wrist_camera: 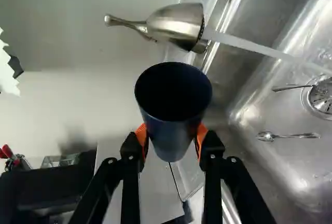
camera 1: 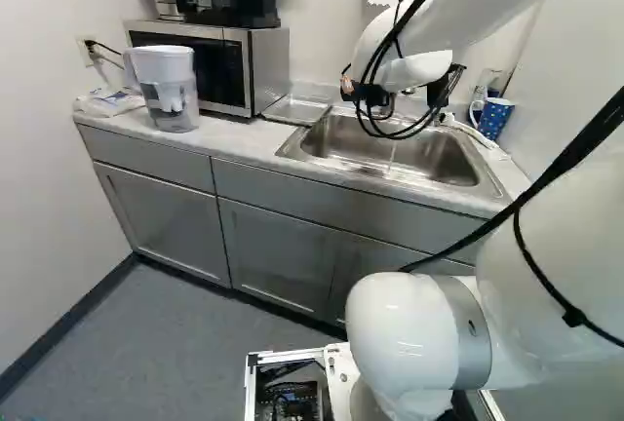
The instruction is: Rinse the cup and place it in the tray
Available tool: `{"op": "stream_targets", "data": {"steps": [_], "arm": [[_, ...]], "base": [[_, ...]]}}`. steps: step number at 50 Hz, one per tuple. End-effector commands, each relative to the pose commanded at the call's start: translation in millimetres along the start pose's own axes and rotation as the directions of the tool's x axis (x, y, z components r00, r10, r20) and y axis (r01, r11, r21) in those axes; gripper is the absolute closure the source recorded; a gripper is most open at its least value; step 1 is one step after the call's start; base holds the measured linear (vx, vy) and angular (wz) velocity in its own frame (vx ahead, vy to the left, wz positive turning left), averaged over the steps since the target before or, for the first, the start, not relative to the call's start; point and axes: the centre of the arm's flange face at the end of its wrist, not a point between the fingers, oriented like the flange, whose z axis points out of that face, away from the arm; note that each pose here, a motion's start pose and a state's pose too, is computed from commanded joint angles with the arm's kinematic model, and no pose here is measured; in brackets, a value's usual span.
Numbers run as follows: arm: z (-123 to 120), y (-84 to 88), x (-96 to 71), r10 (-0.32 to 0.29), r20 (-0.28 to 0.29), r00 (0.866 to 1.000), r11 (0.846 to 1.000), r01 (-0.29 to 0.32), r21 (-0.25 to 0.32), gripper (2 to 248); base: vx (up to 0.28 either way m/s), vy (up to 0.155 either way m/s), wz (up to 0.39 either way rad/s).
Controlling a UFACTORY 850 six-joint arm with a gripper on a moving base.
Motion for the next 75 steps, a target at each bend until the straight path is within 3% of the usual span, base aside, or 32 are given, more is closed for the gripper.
{"op": "stream_targets", "data": {"steps": [10,19,28,37,46,56,75], "arm": [[0.0,0.0,0.0,-0.105,0.0,0.994,0.994,0.105,0.0,137],[0.0,0.0,0.0,-0.198,0.0,0.98,0.98,0.198,0.0,137],[0.0,0.0,0.0,-0.29,0.0,0.957,0.957,0.29,0.0,137],[0.0,0.0,0.0,-0.379,0.0,0.925,0.925,0.379,0.0,137],[0.0,0.0,0.0,-0.465,0.0,0.885,0.885,0.465,0.0,137],[0.0,0.0,0.0,-0.555,0.0,0.832,0.832,0.555,0.0,137],[0.0,0.0,0.0,-0.709,0.0,0.705,0.705,0.709,0.0,137]], "base": [[0.0,0.0,0.0],[0.0,0.0,0.0],[0.0,0.0,0.0],[0.0,0.0,0.0],[0.0,0.0,0.0],[0.0,0.0,0.0],[0.0,0.0,0.0]]}}
